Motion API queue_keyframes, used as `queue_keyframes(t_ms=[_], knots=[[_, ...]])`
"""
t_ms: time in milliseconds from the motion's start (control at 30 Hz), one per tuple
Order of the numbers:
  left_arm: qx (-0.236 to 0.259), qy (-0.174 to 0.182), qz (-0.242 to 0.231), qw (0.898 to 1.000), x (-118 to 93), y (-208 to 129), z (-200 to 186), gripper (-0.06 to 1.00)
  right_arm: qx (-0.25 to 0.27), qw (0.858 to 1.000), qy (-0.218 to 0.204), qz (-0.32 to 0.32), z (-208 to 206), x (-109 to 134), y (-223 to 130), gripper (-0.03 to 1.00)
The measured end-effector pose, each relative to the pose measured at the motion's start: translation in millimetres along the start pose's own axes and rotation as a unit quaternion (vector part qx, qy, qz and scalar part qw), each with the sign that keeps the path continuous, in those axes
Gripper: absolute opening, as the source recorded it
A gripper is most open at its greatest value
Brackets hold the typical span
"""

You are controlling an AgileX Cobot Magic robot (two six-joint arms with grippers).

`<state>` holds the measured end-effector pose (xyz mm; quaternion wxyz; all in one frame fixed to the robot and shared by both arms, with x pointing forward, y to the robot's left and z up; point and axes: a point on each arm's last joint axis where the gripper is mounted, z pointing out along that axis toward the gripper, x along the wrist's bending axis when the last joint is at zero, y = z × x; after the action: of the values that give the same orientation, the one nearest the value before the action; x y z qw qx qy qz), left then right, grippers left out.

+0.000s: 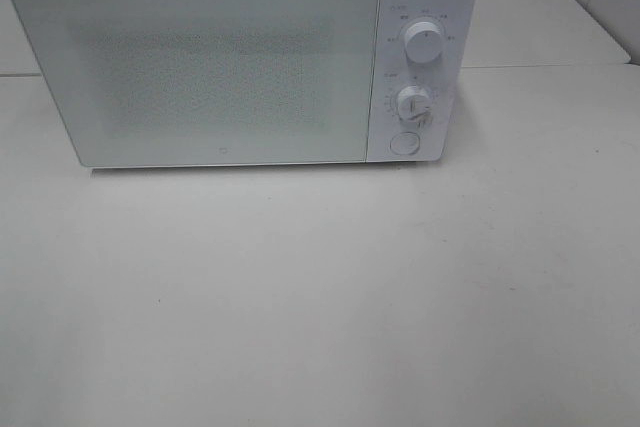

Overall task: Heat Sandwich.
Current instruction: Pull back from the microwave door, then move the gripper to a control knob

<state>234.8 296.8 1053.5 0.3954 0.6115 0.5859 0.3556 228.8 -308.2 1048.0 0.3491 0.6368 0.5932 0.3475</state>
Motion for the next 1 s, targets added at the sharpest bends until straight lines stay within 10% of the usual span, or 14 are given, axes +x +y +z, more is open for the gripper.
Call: queue_keyframes(t_ms=[1000], knots=[[0.000, 0.000, 0.000, 1.000, 0.1, -0.1, -0.1, 0.99, 0.000, 1.000, 0.000, 0.000, 0.0, 0.0, 0.0, 0.76]])
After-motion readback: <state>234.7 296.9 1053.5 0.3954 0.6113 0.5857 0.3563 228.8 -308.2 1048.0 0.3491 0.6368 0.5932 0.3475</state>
